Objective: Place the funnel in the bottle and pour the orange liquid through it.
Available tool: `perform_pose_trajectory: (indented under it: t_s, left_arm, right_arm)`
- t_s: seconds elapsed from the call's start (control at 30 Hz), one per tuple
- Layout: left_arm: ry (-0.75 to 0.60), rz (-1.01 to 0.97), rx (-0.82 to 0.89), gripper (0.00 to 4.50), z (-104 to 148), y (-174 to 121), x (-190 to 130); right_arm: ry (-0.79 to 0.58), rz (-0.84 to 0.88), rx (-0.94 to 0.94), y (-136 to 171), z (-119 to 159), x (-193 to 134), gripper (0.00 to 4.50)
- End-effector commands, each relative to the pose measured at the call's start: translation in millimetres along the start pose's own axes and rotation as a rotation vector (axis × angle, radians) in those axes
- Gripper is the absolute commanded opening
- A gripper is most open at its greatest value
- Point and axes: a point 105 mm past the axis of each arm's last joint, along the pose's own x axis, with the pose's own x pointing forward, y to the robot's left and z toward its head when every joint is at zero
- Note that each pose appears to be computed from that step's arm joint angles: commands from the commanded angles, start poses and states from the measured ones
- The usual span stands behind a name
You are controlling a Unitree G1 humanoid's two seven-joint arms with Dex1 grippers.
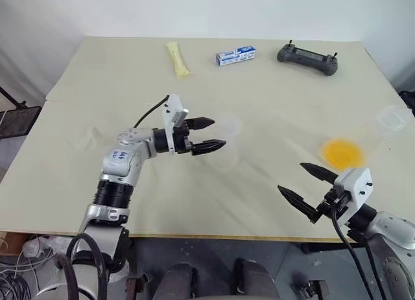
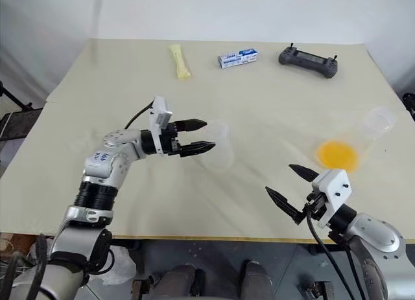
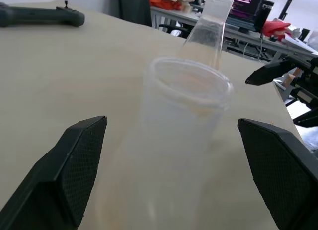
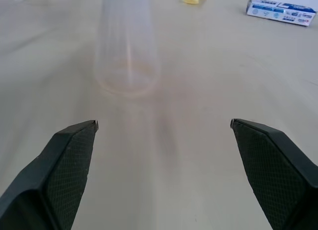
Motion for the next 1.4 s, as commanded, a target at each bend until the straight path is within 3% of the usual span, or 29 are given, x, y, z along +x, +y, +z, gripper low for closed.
perform_pose_trajectory:
  t_s: [0.03,0.27,0.73,0.9,1.0,1.4]
  left_arm:
    - [-0.014,0.016,0.041,4.47,13.5,-2.2,-16.7]
    - [-0.001,0.353,0.06,4.47,3.1,15.7,-94.6]
    - [-0.138,1.019,0.07,4.47,-46.0,-16.1,-219.9]
    - [-0.18,1.209,0.066,4.47,-62.8,-22.2,-238.4]
    - [-0.212,1.275,0.069,4.47,-60.3,-14.8,-239.4]
    - [-0.22,1.311,0.047,4.47,-58.3,31.6,-221.8]
  right_arm:
    - [-0.019,0.01,-0.031,-6.7,9.3,-2.3,4.5]
    - [-0.006,0.061,-0.022,-7.7,7.9,0.1,4.5]
    - [-0.005,0.188,-0.011,-17.5,9.0,22.0,4.5]
    - [-0.007,0.219,-0.01,-17.2,8.9,28.3,4.5]
    - [-0.009,0.221,-0.012,-18.3,9.8,29.3,4.5]
    - [-0.005,0.196,-0.019,-16.5,9.7,24.5,4.5]
